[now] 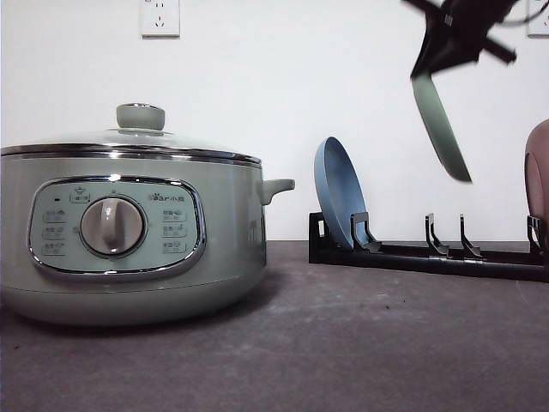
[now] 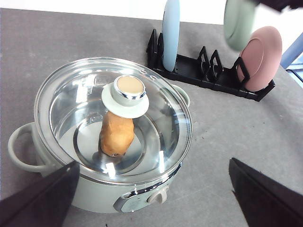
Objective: Transfer potato from steamer to green plate
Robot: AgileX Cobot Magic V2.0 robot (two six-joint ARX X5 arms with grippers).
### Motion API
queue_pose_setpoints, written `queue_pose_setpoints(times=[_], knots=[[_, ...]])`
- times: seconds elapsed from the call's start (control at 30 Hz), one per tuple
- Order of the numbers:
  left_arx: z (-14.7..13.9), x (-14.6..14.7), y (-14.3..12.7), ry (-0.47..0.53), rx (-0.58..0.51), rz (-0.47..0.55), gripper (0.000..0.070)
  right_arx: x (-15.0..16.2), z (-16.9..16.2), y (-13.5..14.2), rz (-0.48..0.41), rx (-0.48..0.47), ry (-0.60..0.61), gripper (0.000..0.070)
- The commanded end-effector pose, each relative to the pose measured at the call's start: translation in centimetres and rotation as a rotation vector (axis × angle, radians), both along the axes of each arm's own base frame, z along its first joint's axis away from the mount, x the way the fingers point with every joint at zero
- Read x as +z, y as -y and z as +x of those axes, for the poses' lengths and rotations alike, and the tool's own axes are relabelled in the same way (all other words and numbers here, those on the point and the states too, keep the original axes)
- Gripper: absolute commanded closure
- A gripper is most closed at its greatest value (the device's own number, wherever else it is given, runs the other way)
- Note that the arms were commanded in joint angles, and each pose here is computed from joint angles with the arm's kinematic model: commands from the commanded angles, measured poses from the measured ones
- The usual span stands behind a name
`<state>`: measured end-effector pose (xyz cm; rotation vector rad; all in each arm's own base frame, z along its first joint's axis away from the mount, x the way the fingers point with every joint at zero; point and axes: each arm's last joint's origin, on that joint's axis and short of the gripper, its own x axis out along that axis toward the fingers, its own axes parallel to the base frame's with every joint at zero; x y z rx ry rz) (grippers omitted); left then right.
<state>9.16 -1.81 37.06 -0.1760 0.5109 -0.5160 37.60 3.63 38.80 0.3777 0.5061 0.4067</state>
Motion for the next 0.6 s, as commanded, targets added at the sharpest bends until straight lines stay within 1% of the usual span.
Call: queue_pose_setpoints(times=[0.0,0.1,0.3,0.43,0.5,0.57], knots=[[0.0,0.7,0.0,0.031,-0.007,-0.003,0.0059,1.3,-0.4,-0.2,0.016,0.023,0.036,0.0692],[0.0,0.7,0.0,0.031,-0.007,-0.003,0.0059,2.7,-2.2,-0.2,0.018,0.041,0.046,0.0693],[0.0,0.7,0.0,0.032,-0.007,-0.002,0.0059,5.3,-6.6,-1.2,-0.049,0.112,0.086,0.0693],[0.0,0.7,0.0,0.034,-0.007,-0.002,0.0059,6.6,-9.9,-2.3,-0.115,0.18,0.101,0.0693],[0.0,0.7,0.0,0.034,-0.007,-0.002,0.0059,6.9,-11.4,-2.8,-0.159,0.209,0.093,0.0693],[0.0,0.7,0.0,0.034,-0.007,-0.002,0.0059,6.9,-12.8,-3.4,-0.221,0.238,0.072,0.0693]])
